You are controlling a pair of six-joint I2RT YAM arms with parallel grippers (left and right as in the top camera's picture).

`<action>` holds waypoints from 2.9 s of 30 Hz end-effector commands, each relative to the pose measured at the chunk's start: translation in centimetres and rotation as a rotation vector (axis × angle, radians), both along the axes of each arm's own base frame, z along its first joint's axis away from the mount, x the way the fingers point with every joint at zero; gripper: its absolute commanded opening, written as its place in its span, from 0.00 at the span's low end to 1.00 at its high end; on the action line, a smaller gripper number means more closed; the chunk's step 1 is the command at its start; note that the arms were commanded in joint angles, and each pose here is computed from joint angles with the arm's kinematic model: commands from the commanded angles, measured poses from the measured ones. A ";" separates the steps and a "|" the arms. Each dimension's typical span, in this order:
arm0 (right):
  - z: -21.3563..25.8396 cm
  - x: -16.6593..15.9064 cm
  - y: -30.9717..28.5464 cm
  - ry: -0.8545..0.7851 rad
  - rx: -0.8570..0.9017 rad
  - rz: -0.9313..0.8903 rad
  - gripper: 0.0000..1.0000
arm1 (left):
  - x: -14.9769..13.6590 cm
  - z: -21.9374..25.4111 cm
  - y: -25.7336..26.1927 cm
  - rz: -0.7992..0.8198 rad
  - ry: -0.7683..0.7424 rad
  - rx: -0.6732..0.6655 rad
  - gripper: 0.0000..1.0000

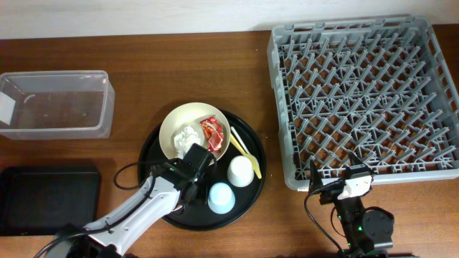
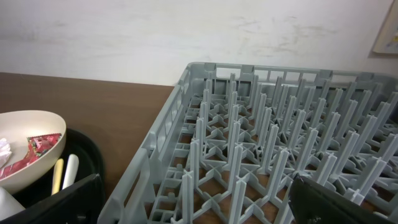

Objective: Sort waste into correct bins and load items into the dishwasher rack
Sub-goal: 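Close the left gripper on the pink bowl rim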

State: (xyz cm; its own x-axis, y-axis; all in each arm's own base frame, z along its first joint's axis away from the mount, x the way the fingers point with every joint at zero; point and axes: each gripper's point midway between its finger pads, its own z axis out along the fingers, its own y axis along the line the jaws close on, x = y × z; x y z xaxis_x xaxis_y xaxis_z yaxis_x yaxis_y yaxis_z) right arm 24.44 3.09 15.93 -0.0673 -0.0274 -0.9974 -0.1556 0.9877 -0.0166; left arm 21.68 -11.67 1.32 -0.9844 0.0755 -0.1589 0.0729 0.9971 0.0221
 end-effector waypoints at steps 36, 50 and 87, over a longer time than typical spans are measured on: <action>-0.2 0.0 -0.1 0.003 0.005 -0.003 0.98 | 1.1 1.6 -0.1 -0.011 -0.035 0.020 0.33; -0.2 0.0 -0.1 0.003 0.005 -0.003 0.98 | 1.1 1.6 -0.1 -0.011 -0.032 0.022 0.33; -0.2 0.0 -0.1 0.003 0.005 -0.003 0.98 | 0.4 0.8 0.0 -0.011 -0.008 0.015 0.01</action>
